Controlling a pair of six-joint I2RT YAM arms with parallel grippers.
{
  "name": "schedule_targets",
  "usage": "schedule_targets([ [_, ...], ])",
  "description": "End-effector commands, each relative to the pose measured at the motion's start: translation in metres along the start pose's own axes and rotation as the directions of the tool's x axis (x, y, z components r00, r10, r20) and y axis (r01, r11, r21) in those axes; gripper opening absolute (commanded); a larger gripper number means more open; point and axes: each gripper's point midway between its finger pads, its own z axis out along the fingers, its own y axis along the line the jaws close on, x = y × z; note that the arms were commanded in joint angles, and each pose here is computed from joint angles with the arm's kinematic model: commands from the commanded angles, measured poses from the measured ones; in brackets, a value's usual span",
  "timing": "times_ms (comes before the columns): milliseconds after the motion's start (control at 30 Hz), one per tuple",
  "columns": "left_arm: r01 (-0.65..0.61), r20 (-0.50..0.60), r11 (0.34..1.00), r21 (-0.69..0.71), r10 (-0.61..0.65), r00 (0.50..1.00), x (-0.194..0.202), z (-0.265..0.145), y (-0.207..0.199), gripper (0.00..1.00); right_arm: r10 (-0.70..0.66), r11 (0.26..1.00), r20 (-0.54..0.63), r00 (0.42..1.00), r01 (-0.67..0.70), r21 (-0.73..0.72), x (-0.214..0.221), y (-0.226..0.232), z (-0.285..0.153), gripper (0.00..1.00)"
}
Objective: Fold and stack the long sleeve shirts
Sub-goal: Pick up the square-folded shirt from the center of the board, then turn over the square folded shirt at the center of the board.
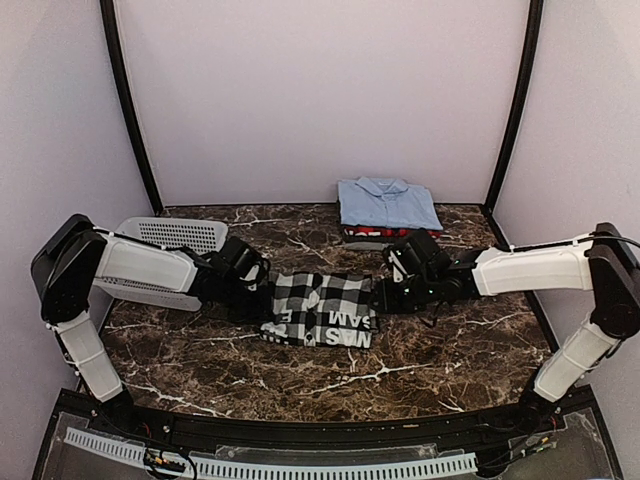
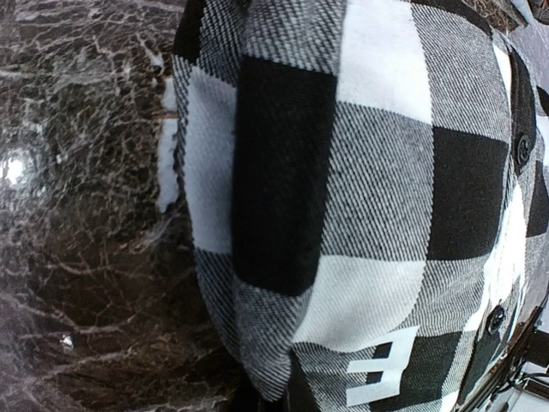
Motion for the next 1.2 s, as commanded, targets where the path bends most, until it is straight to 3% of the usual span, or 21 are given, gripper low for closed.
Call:
schedule_targets([
  [0, -0.036, -0.008, 0.998, -0.059, 0.035, 0.999, 0.007, -0.022, 0.007, 0.00, 0.008, 1.000, 0.032, 0.999, -0.008, -0.016, -0.009, 0.002, 0.007, 0.43],
  [500, -0.108, -0.004, 0.992, -0.061, 0.108, 0.994, 0.003, -0.051, -0.002, 0.00, -0.011, 0.998, -0.020, 1.000, 0.010, -0.056, -0.012, 0.024, 0.045, 0.43],
  [733, -0.129, 0.014, 0.990, -0.052, 0.130, 0.991, -0.003, -0.063, -0.010, 0.00, -0.013, 1.000, -0.050, 0.999, 0.012, -0.027, 0.002, 0.020, 0.052, 0.27],
  [1000, -0.167, 0.049, 0.985, -0.051, 0.169, 0.984, -0.016, -0.082, -0.023, 0.00, -0.026, 0.999, -0.097, 0.995, 0.022, -0.047, 0.018, 0.039, 0.071, 0.20],
  [1167, -0.209, 0.138, 0.978, -0.008, 0.208, 0.968, -0.037, -0.113, -0.048, 0.00, -0.017, 0.994, -0.098, 0.995, 0.006, -0.114, 0.018, 0.066, 0.086, 0.17],
])
